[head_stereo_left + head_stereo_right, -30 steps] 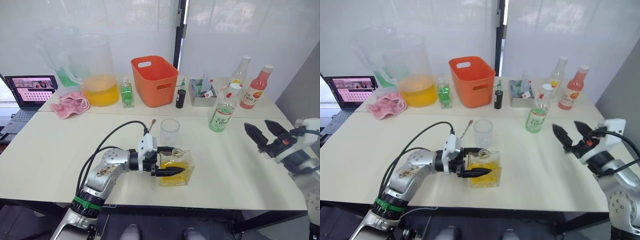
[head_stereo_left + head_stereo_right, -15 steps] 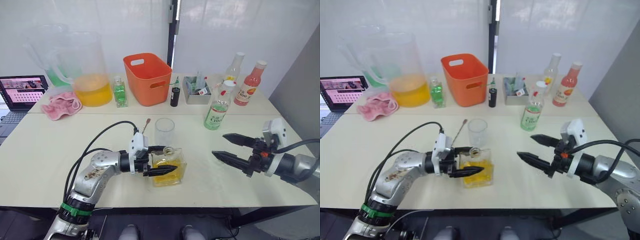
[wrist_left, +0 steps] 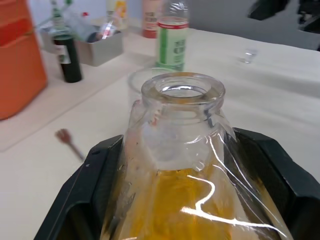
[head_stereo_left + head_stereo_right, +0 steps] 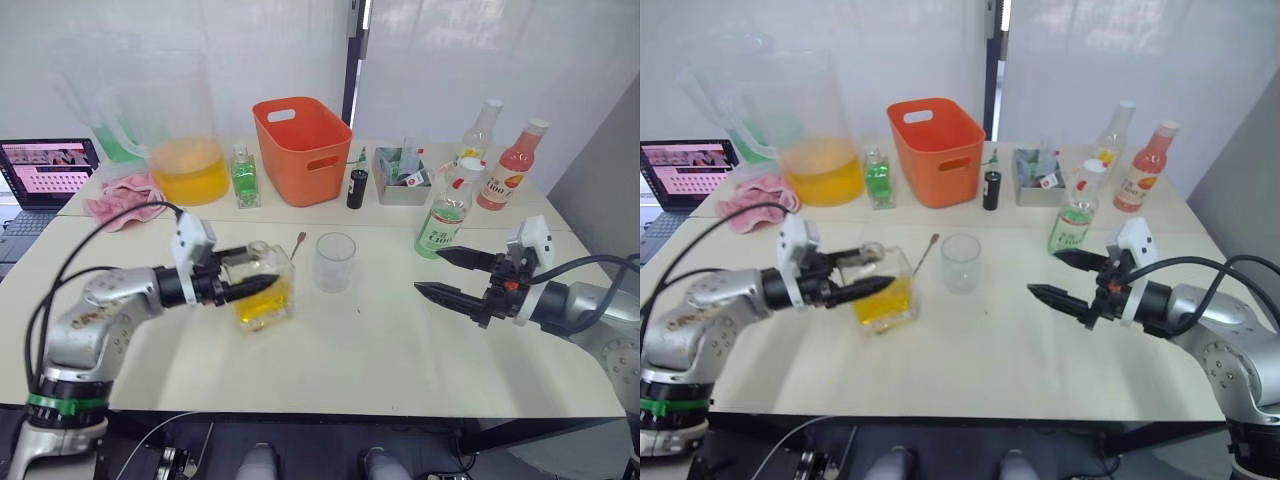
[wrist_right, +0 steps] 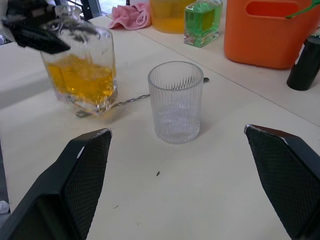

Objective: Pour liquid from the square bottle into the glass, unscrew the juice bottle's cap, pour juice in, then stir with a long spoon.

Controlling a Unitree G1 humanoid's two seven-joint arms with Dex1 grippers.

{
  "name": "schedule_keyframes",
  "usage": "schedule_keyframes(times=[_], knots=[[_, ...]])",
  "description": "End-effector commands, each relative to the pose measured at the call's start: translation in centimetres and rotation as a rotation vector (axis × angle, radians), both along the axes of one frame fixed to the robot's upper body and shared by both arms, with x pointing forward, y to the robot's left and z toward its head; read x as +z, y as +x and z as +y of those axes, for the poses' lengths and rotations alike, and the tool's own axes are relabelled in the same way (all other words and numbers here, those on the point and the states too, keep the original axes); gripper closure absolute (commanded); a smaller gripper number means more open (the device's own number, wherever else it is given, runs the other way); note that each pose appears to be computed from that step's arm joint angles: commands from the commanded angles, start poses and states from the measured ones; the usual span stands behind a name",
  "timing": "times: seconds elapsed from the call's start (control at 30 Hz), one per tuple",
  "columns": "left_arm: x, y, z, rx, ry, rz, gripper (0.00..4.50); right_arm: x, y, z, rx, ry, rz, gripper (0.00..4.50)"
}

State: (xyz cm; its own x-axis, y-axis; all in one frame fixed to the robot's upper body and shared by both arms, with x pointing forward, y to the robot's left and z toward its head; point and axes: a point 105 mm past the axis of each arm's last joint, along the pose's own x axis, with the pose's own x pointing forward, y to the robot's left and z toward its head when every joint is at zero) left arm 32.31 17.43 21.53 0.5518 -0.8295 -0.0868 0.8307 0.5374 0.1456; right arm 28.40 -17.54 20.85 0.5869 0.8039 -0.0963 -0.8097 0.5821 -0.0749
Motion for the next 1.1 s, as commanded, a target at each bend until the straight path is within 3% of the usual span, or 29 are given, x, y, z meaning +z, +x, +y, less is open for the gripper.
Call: schedule_keyframes(times=[0.03,0.13,0.37,0.57,0.8,1.1], knots=[[4.5,1.5,0.9,0.06,0.033,-0.19,1.67,1.2,0.0,0.2,-0.005,0.002,-0.077,0.0],[4.8,2.7,0.9,0.095,0.066,-0.226,1.67,1.2,0.0,0.3,-0.014,0.01,-0.081,0.0],[6.3,6.2,-1.4,0.166,0.212,-0.473,1.67,0.9,-0.5,0.0,-0.078,0.005,-0.101,0.0],[7.0,8.2,-3.5,0.19,0.273,-0.597,1.67,0.9,-1.1,-0.1,-0.108,0.021,-0.074,0.0],[7.4,9.0,-6.6,0.173,0.361,-0.794,1.67,1.3,-1.5,-0.1,-0.148,0.015,-0.099,0.0],[6.4,9.7,-8.8,0.156,0.433,-0.898,1.67,1.0,-2.0,-0.2,-0.173,0.028,-0.078,0.0]])
